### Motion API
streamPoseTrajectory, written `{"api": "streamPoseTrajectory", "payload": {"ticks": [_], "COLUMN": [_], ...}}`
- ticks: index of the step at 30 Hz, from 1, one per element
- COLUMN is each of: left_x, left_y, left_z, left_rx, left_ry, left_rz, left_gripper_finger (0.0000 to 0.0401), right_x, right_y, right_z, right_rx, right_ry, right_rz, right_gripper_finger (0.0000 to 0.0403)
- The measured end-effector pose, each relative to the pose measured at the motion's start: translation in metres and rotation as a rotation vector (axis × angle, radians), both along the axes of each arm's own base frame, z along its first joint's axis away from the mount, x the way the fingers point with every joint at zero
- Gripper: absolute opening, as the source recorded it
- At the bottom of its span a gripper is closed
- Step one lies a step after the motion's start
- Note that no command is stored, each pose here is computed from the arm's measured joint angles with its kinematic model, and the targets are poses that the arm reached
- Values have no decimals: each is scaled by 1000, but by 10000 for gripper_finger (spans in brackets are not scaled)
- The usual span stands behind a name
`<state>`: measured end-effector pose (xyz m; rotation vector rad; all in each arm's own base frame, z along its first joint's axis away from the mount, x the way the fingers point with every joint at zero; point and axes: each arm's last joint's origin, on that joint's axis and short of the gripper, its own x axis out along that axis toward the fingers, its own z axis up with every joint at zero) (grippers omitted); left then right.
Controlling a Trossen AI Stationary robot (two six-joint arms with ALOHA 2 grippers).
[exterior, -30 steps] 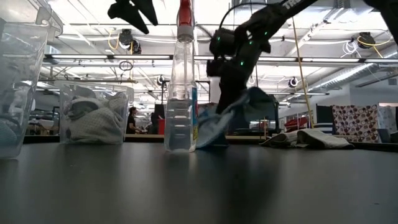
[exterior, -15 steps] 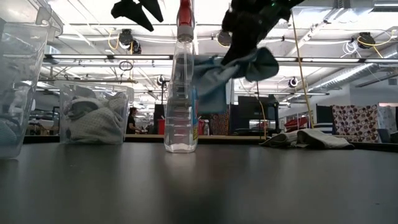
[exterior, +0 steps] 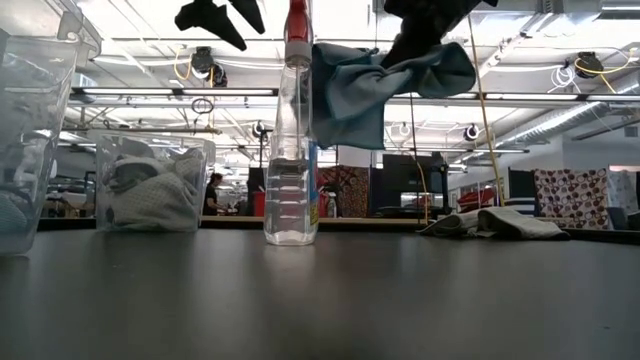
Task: Sort microfiber towel by color & place in baskets
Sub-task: Put the blue towel into the bottom transparent bin
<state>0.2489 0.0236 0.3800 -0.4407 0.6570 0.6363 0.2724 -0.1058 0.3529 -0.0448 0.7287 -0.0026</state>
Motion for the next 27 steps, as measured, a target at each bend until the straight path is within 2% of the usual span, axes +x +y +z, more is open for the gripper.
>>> {"api": "streamPoseTrajectory", "payload": {"ticks": [6,12,27], "left_x": [-1,-1,-1], "left_y": [0,1,1], "left_z": [-1,-1,-1], "left_rx": [0,-4,-15], "left_ry": [11,1,-6], "left_rz": [10,39,55], "left_gripper_finger": [238,238,238], "right_x": [-4,-5,-6], "right_y": [3,6,11], "right_z": [-3,-4,-2], "right_rx": [34,92,135], "right_ry": [45,31,11], "right_rz": [40,97,153], "right_gripper_finger": [28,26,26]}}
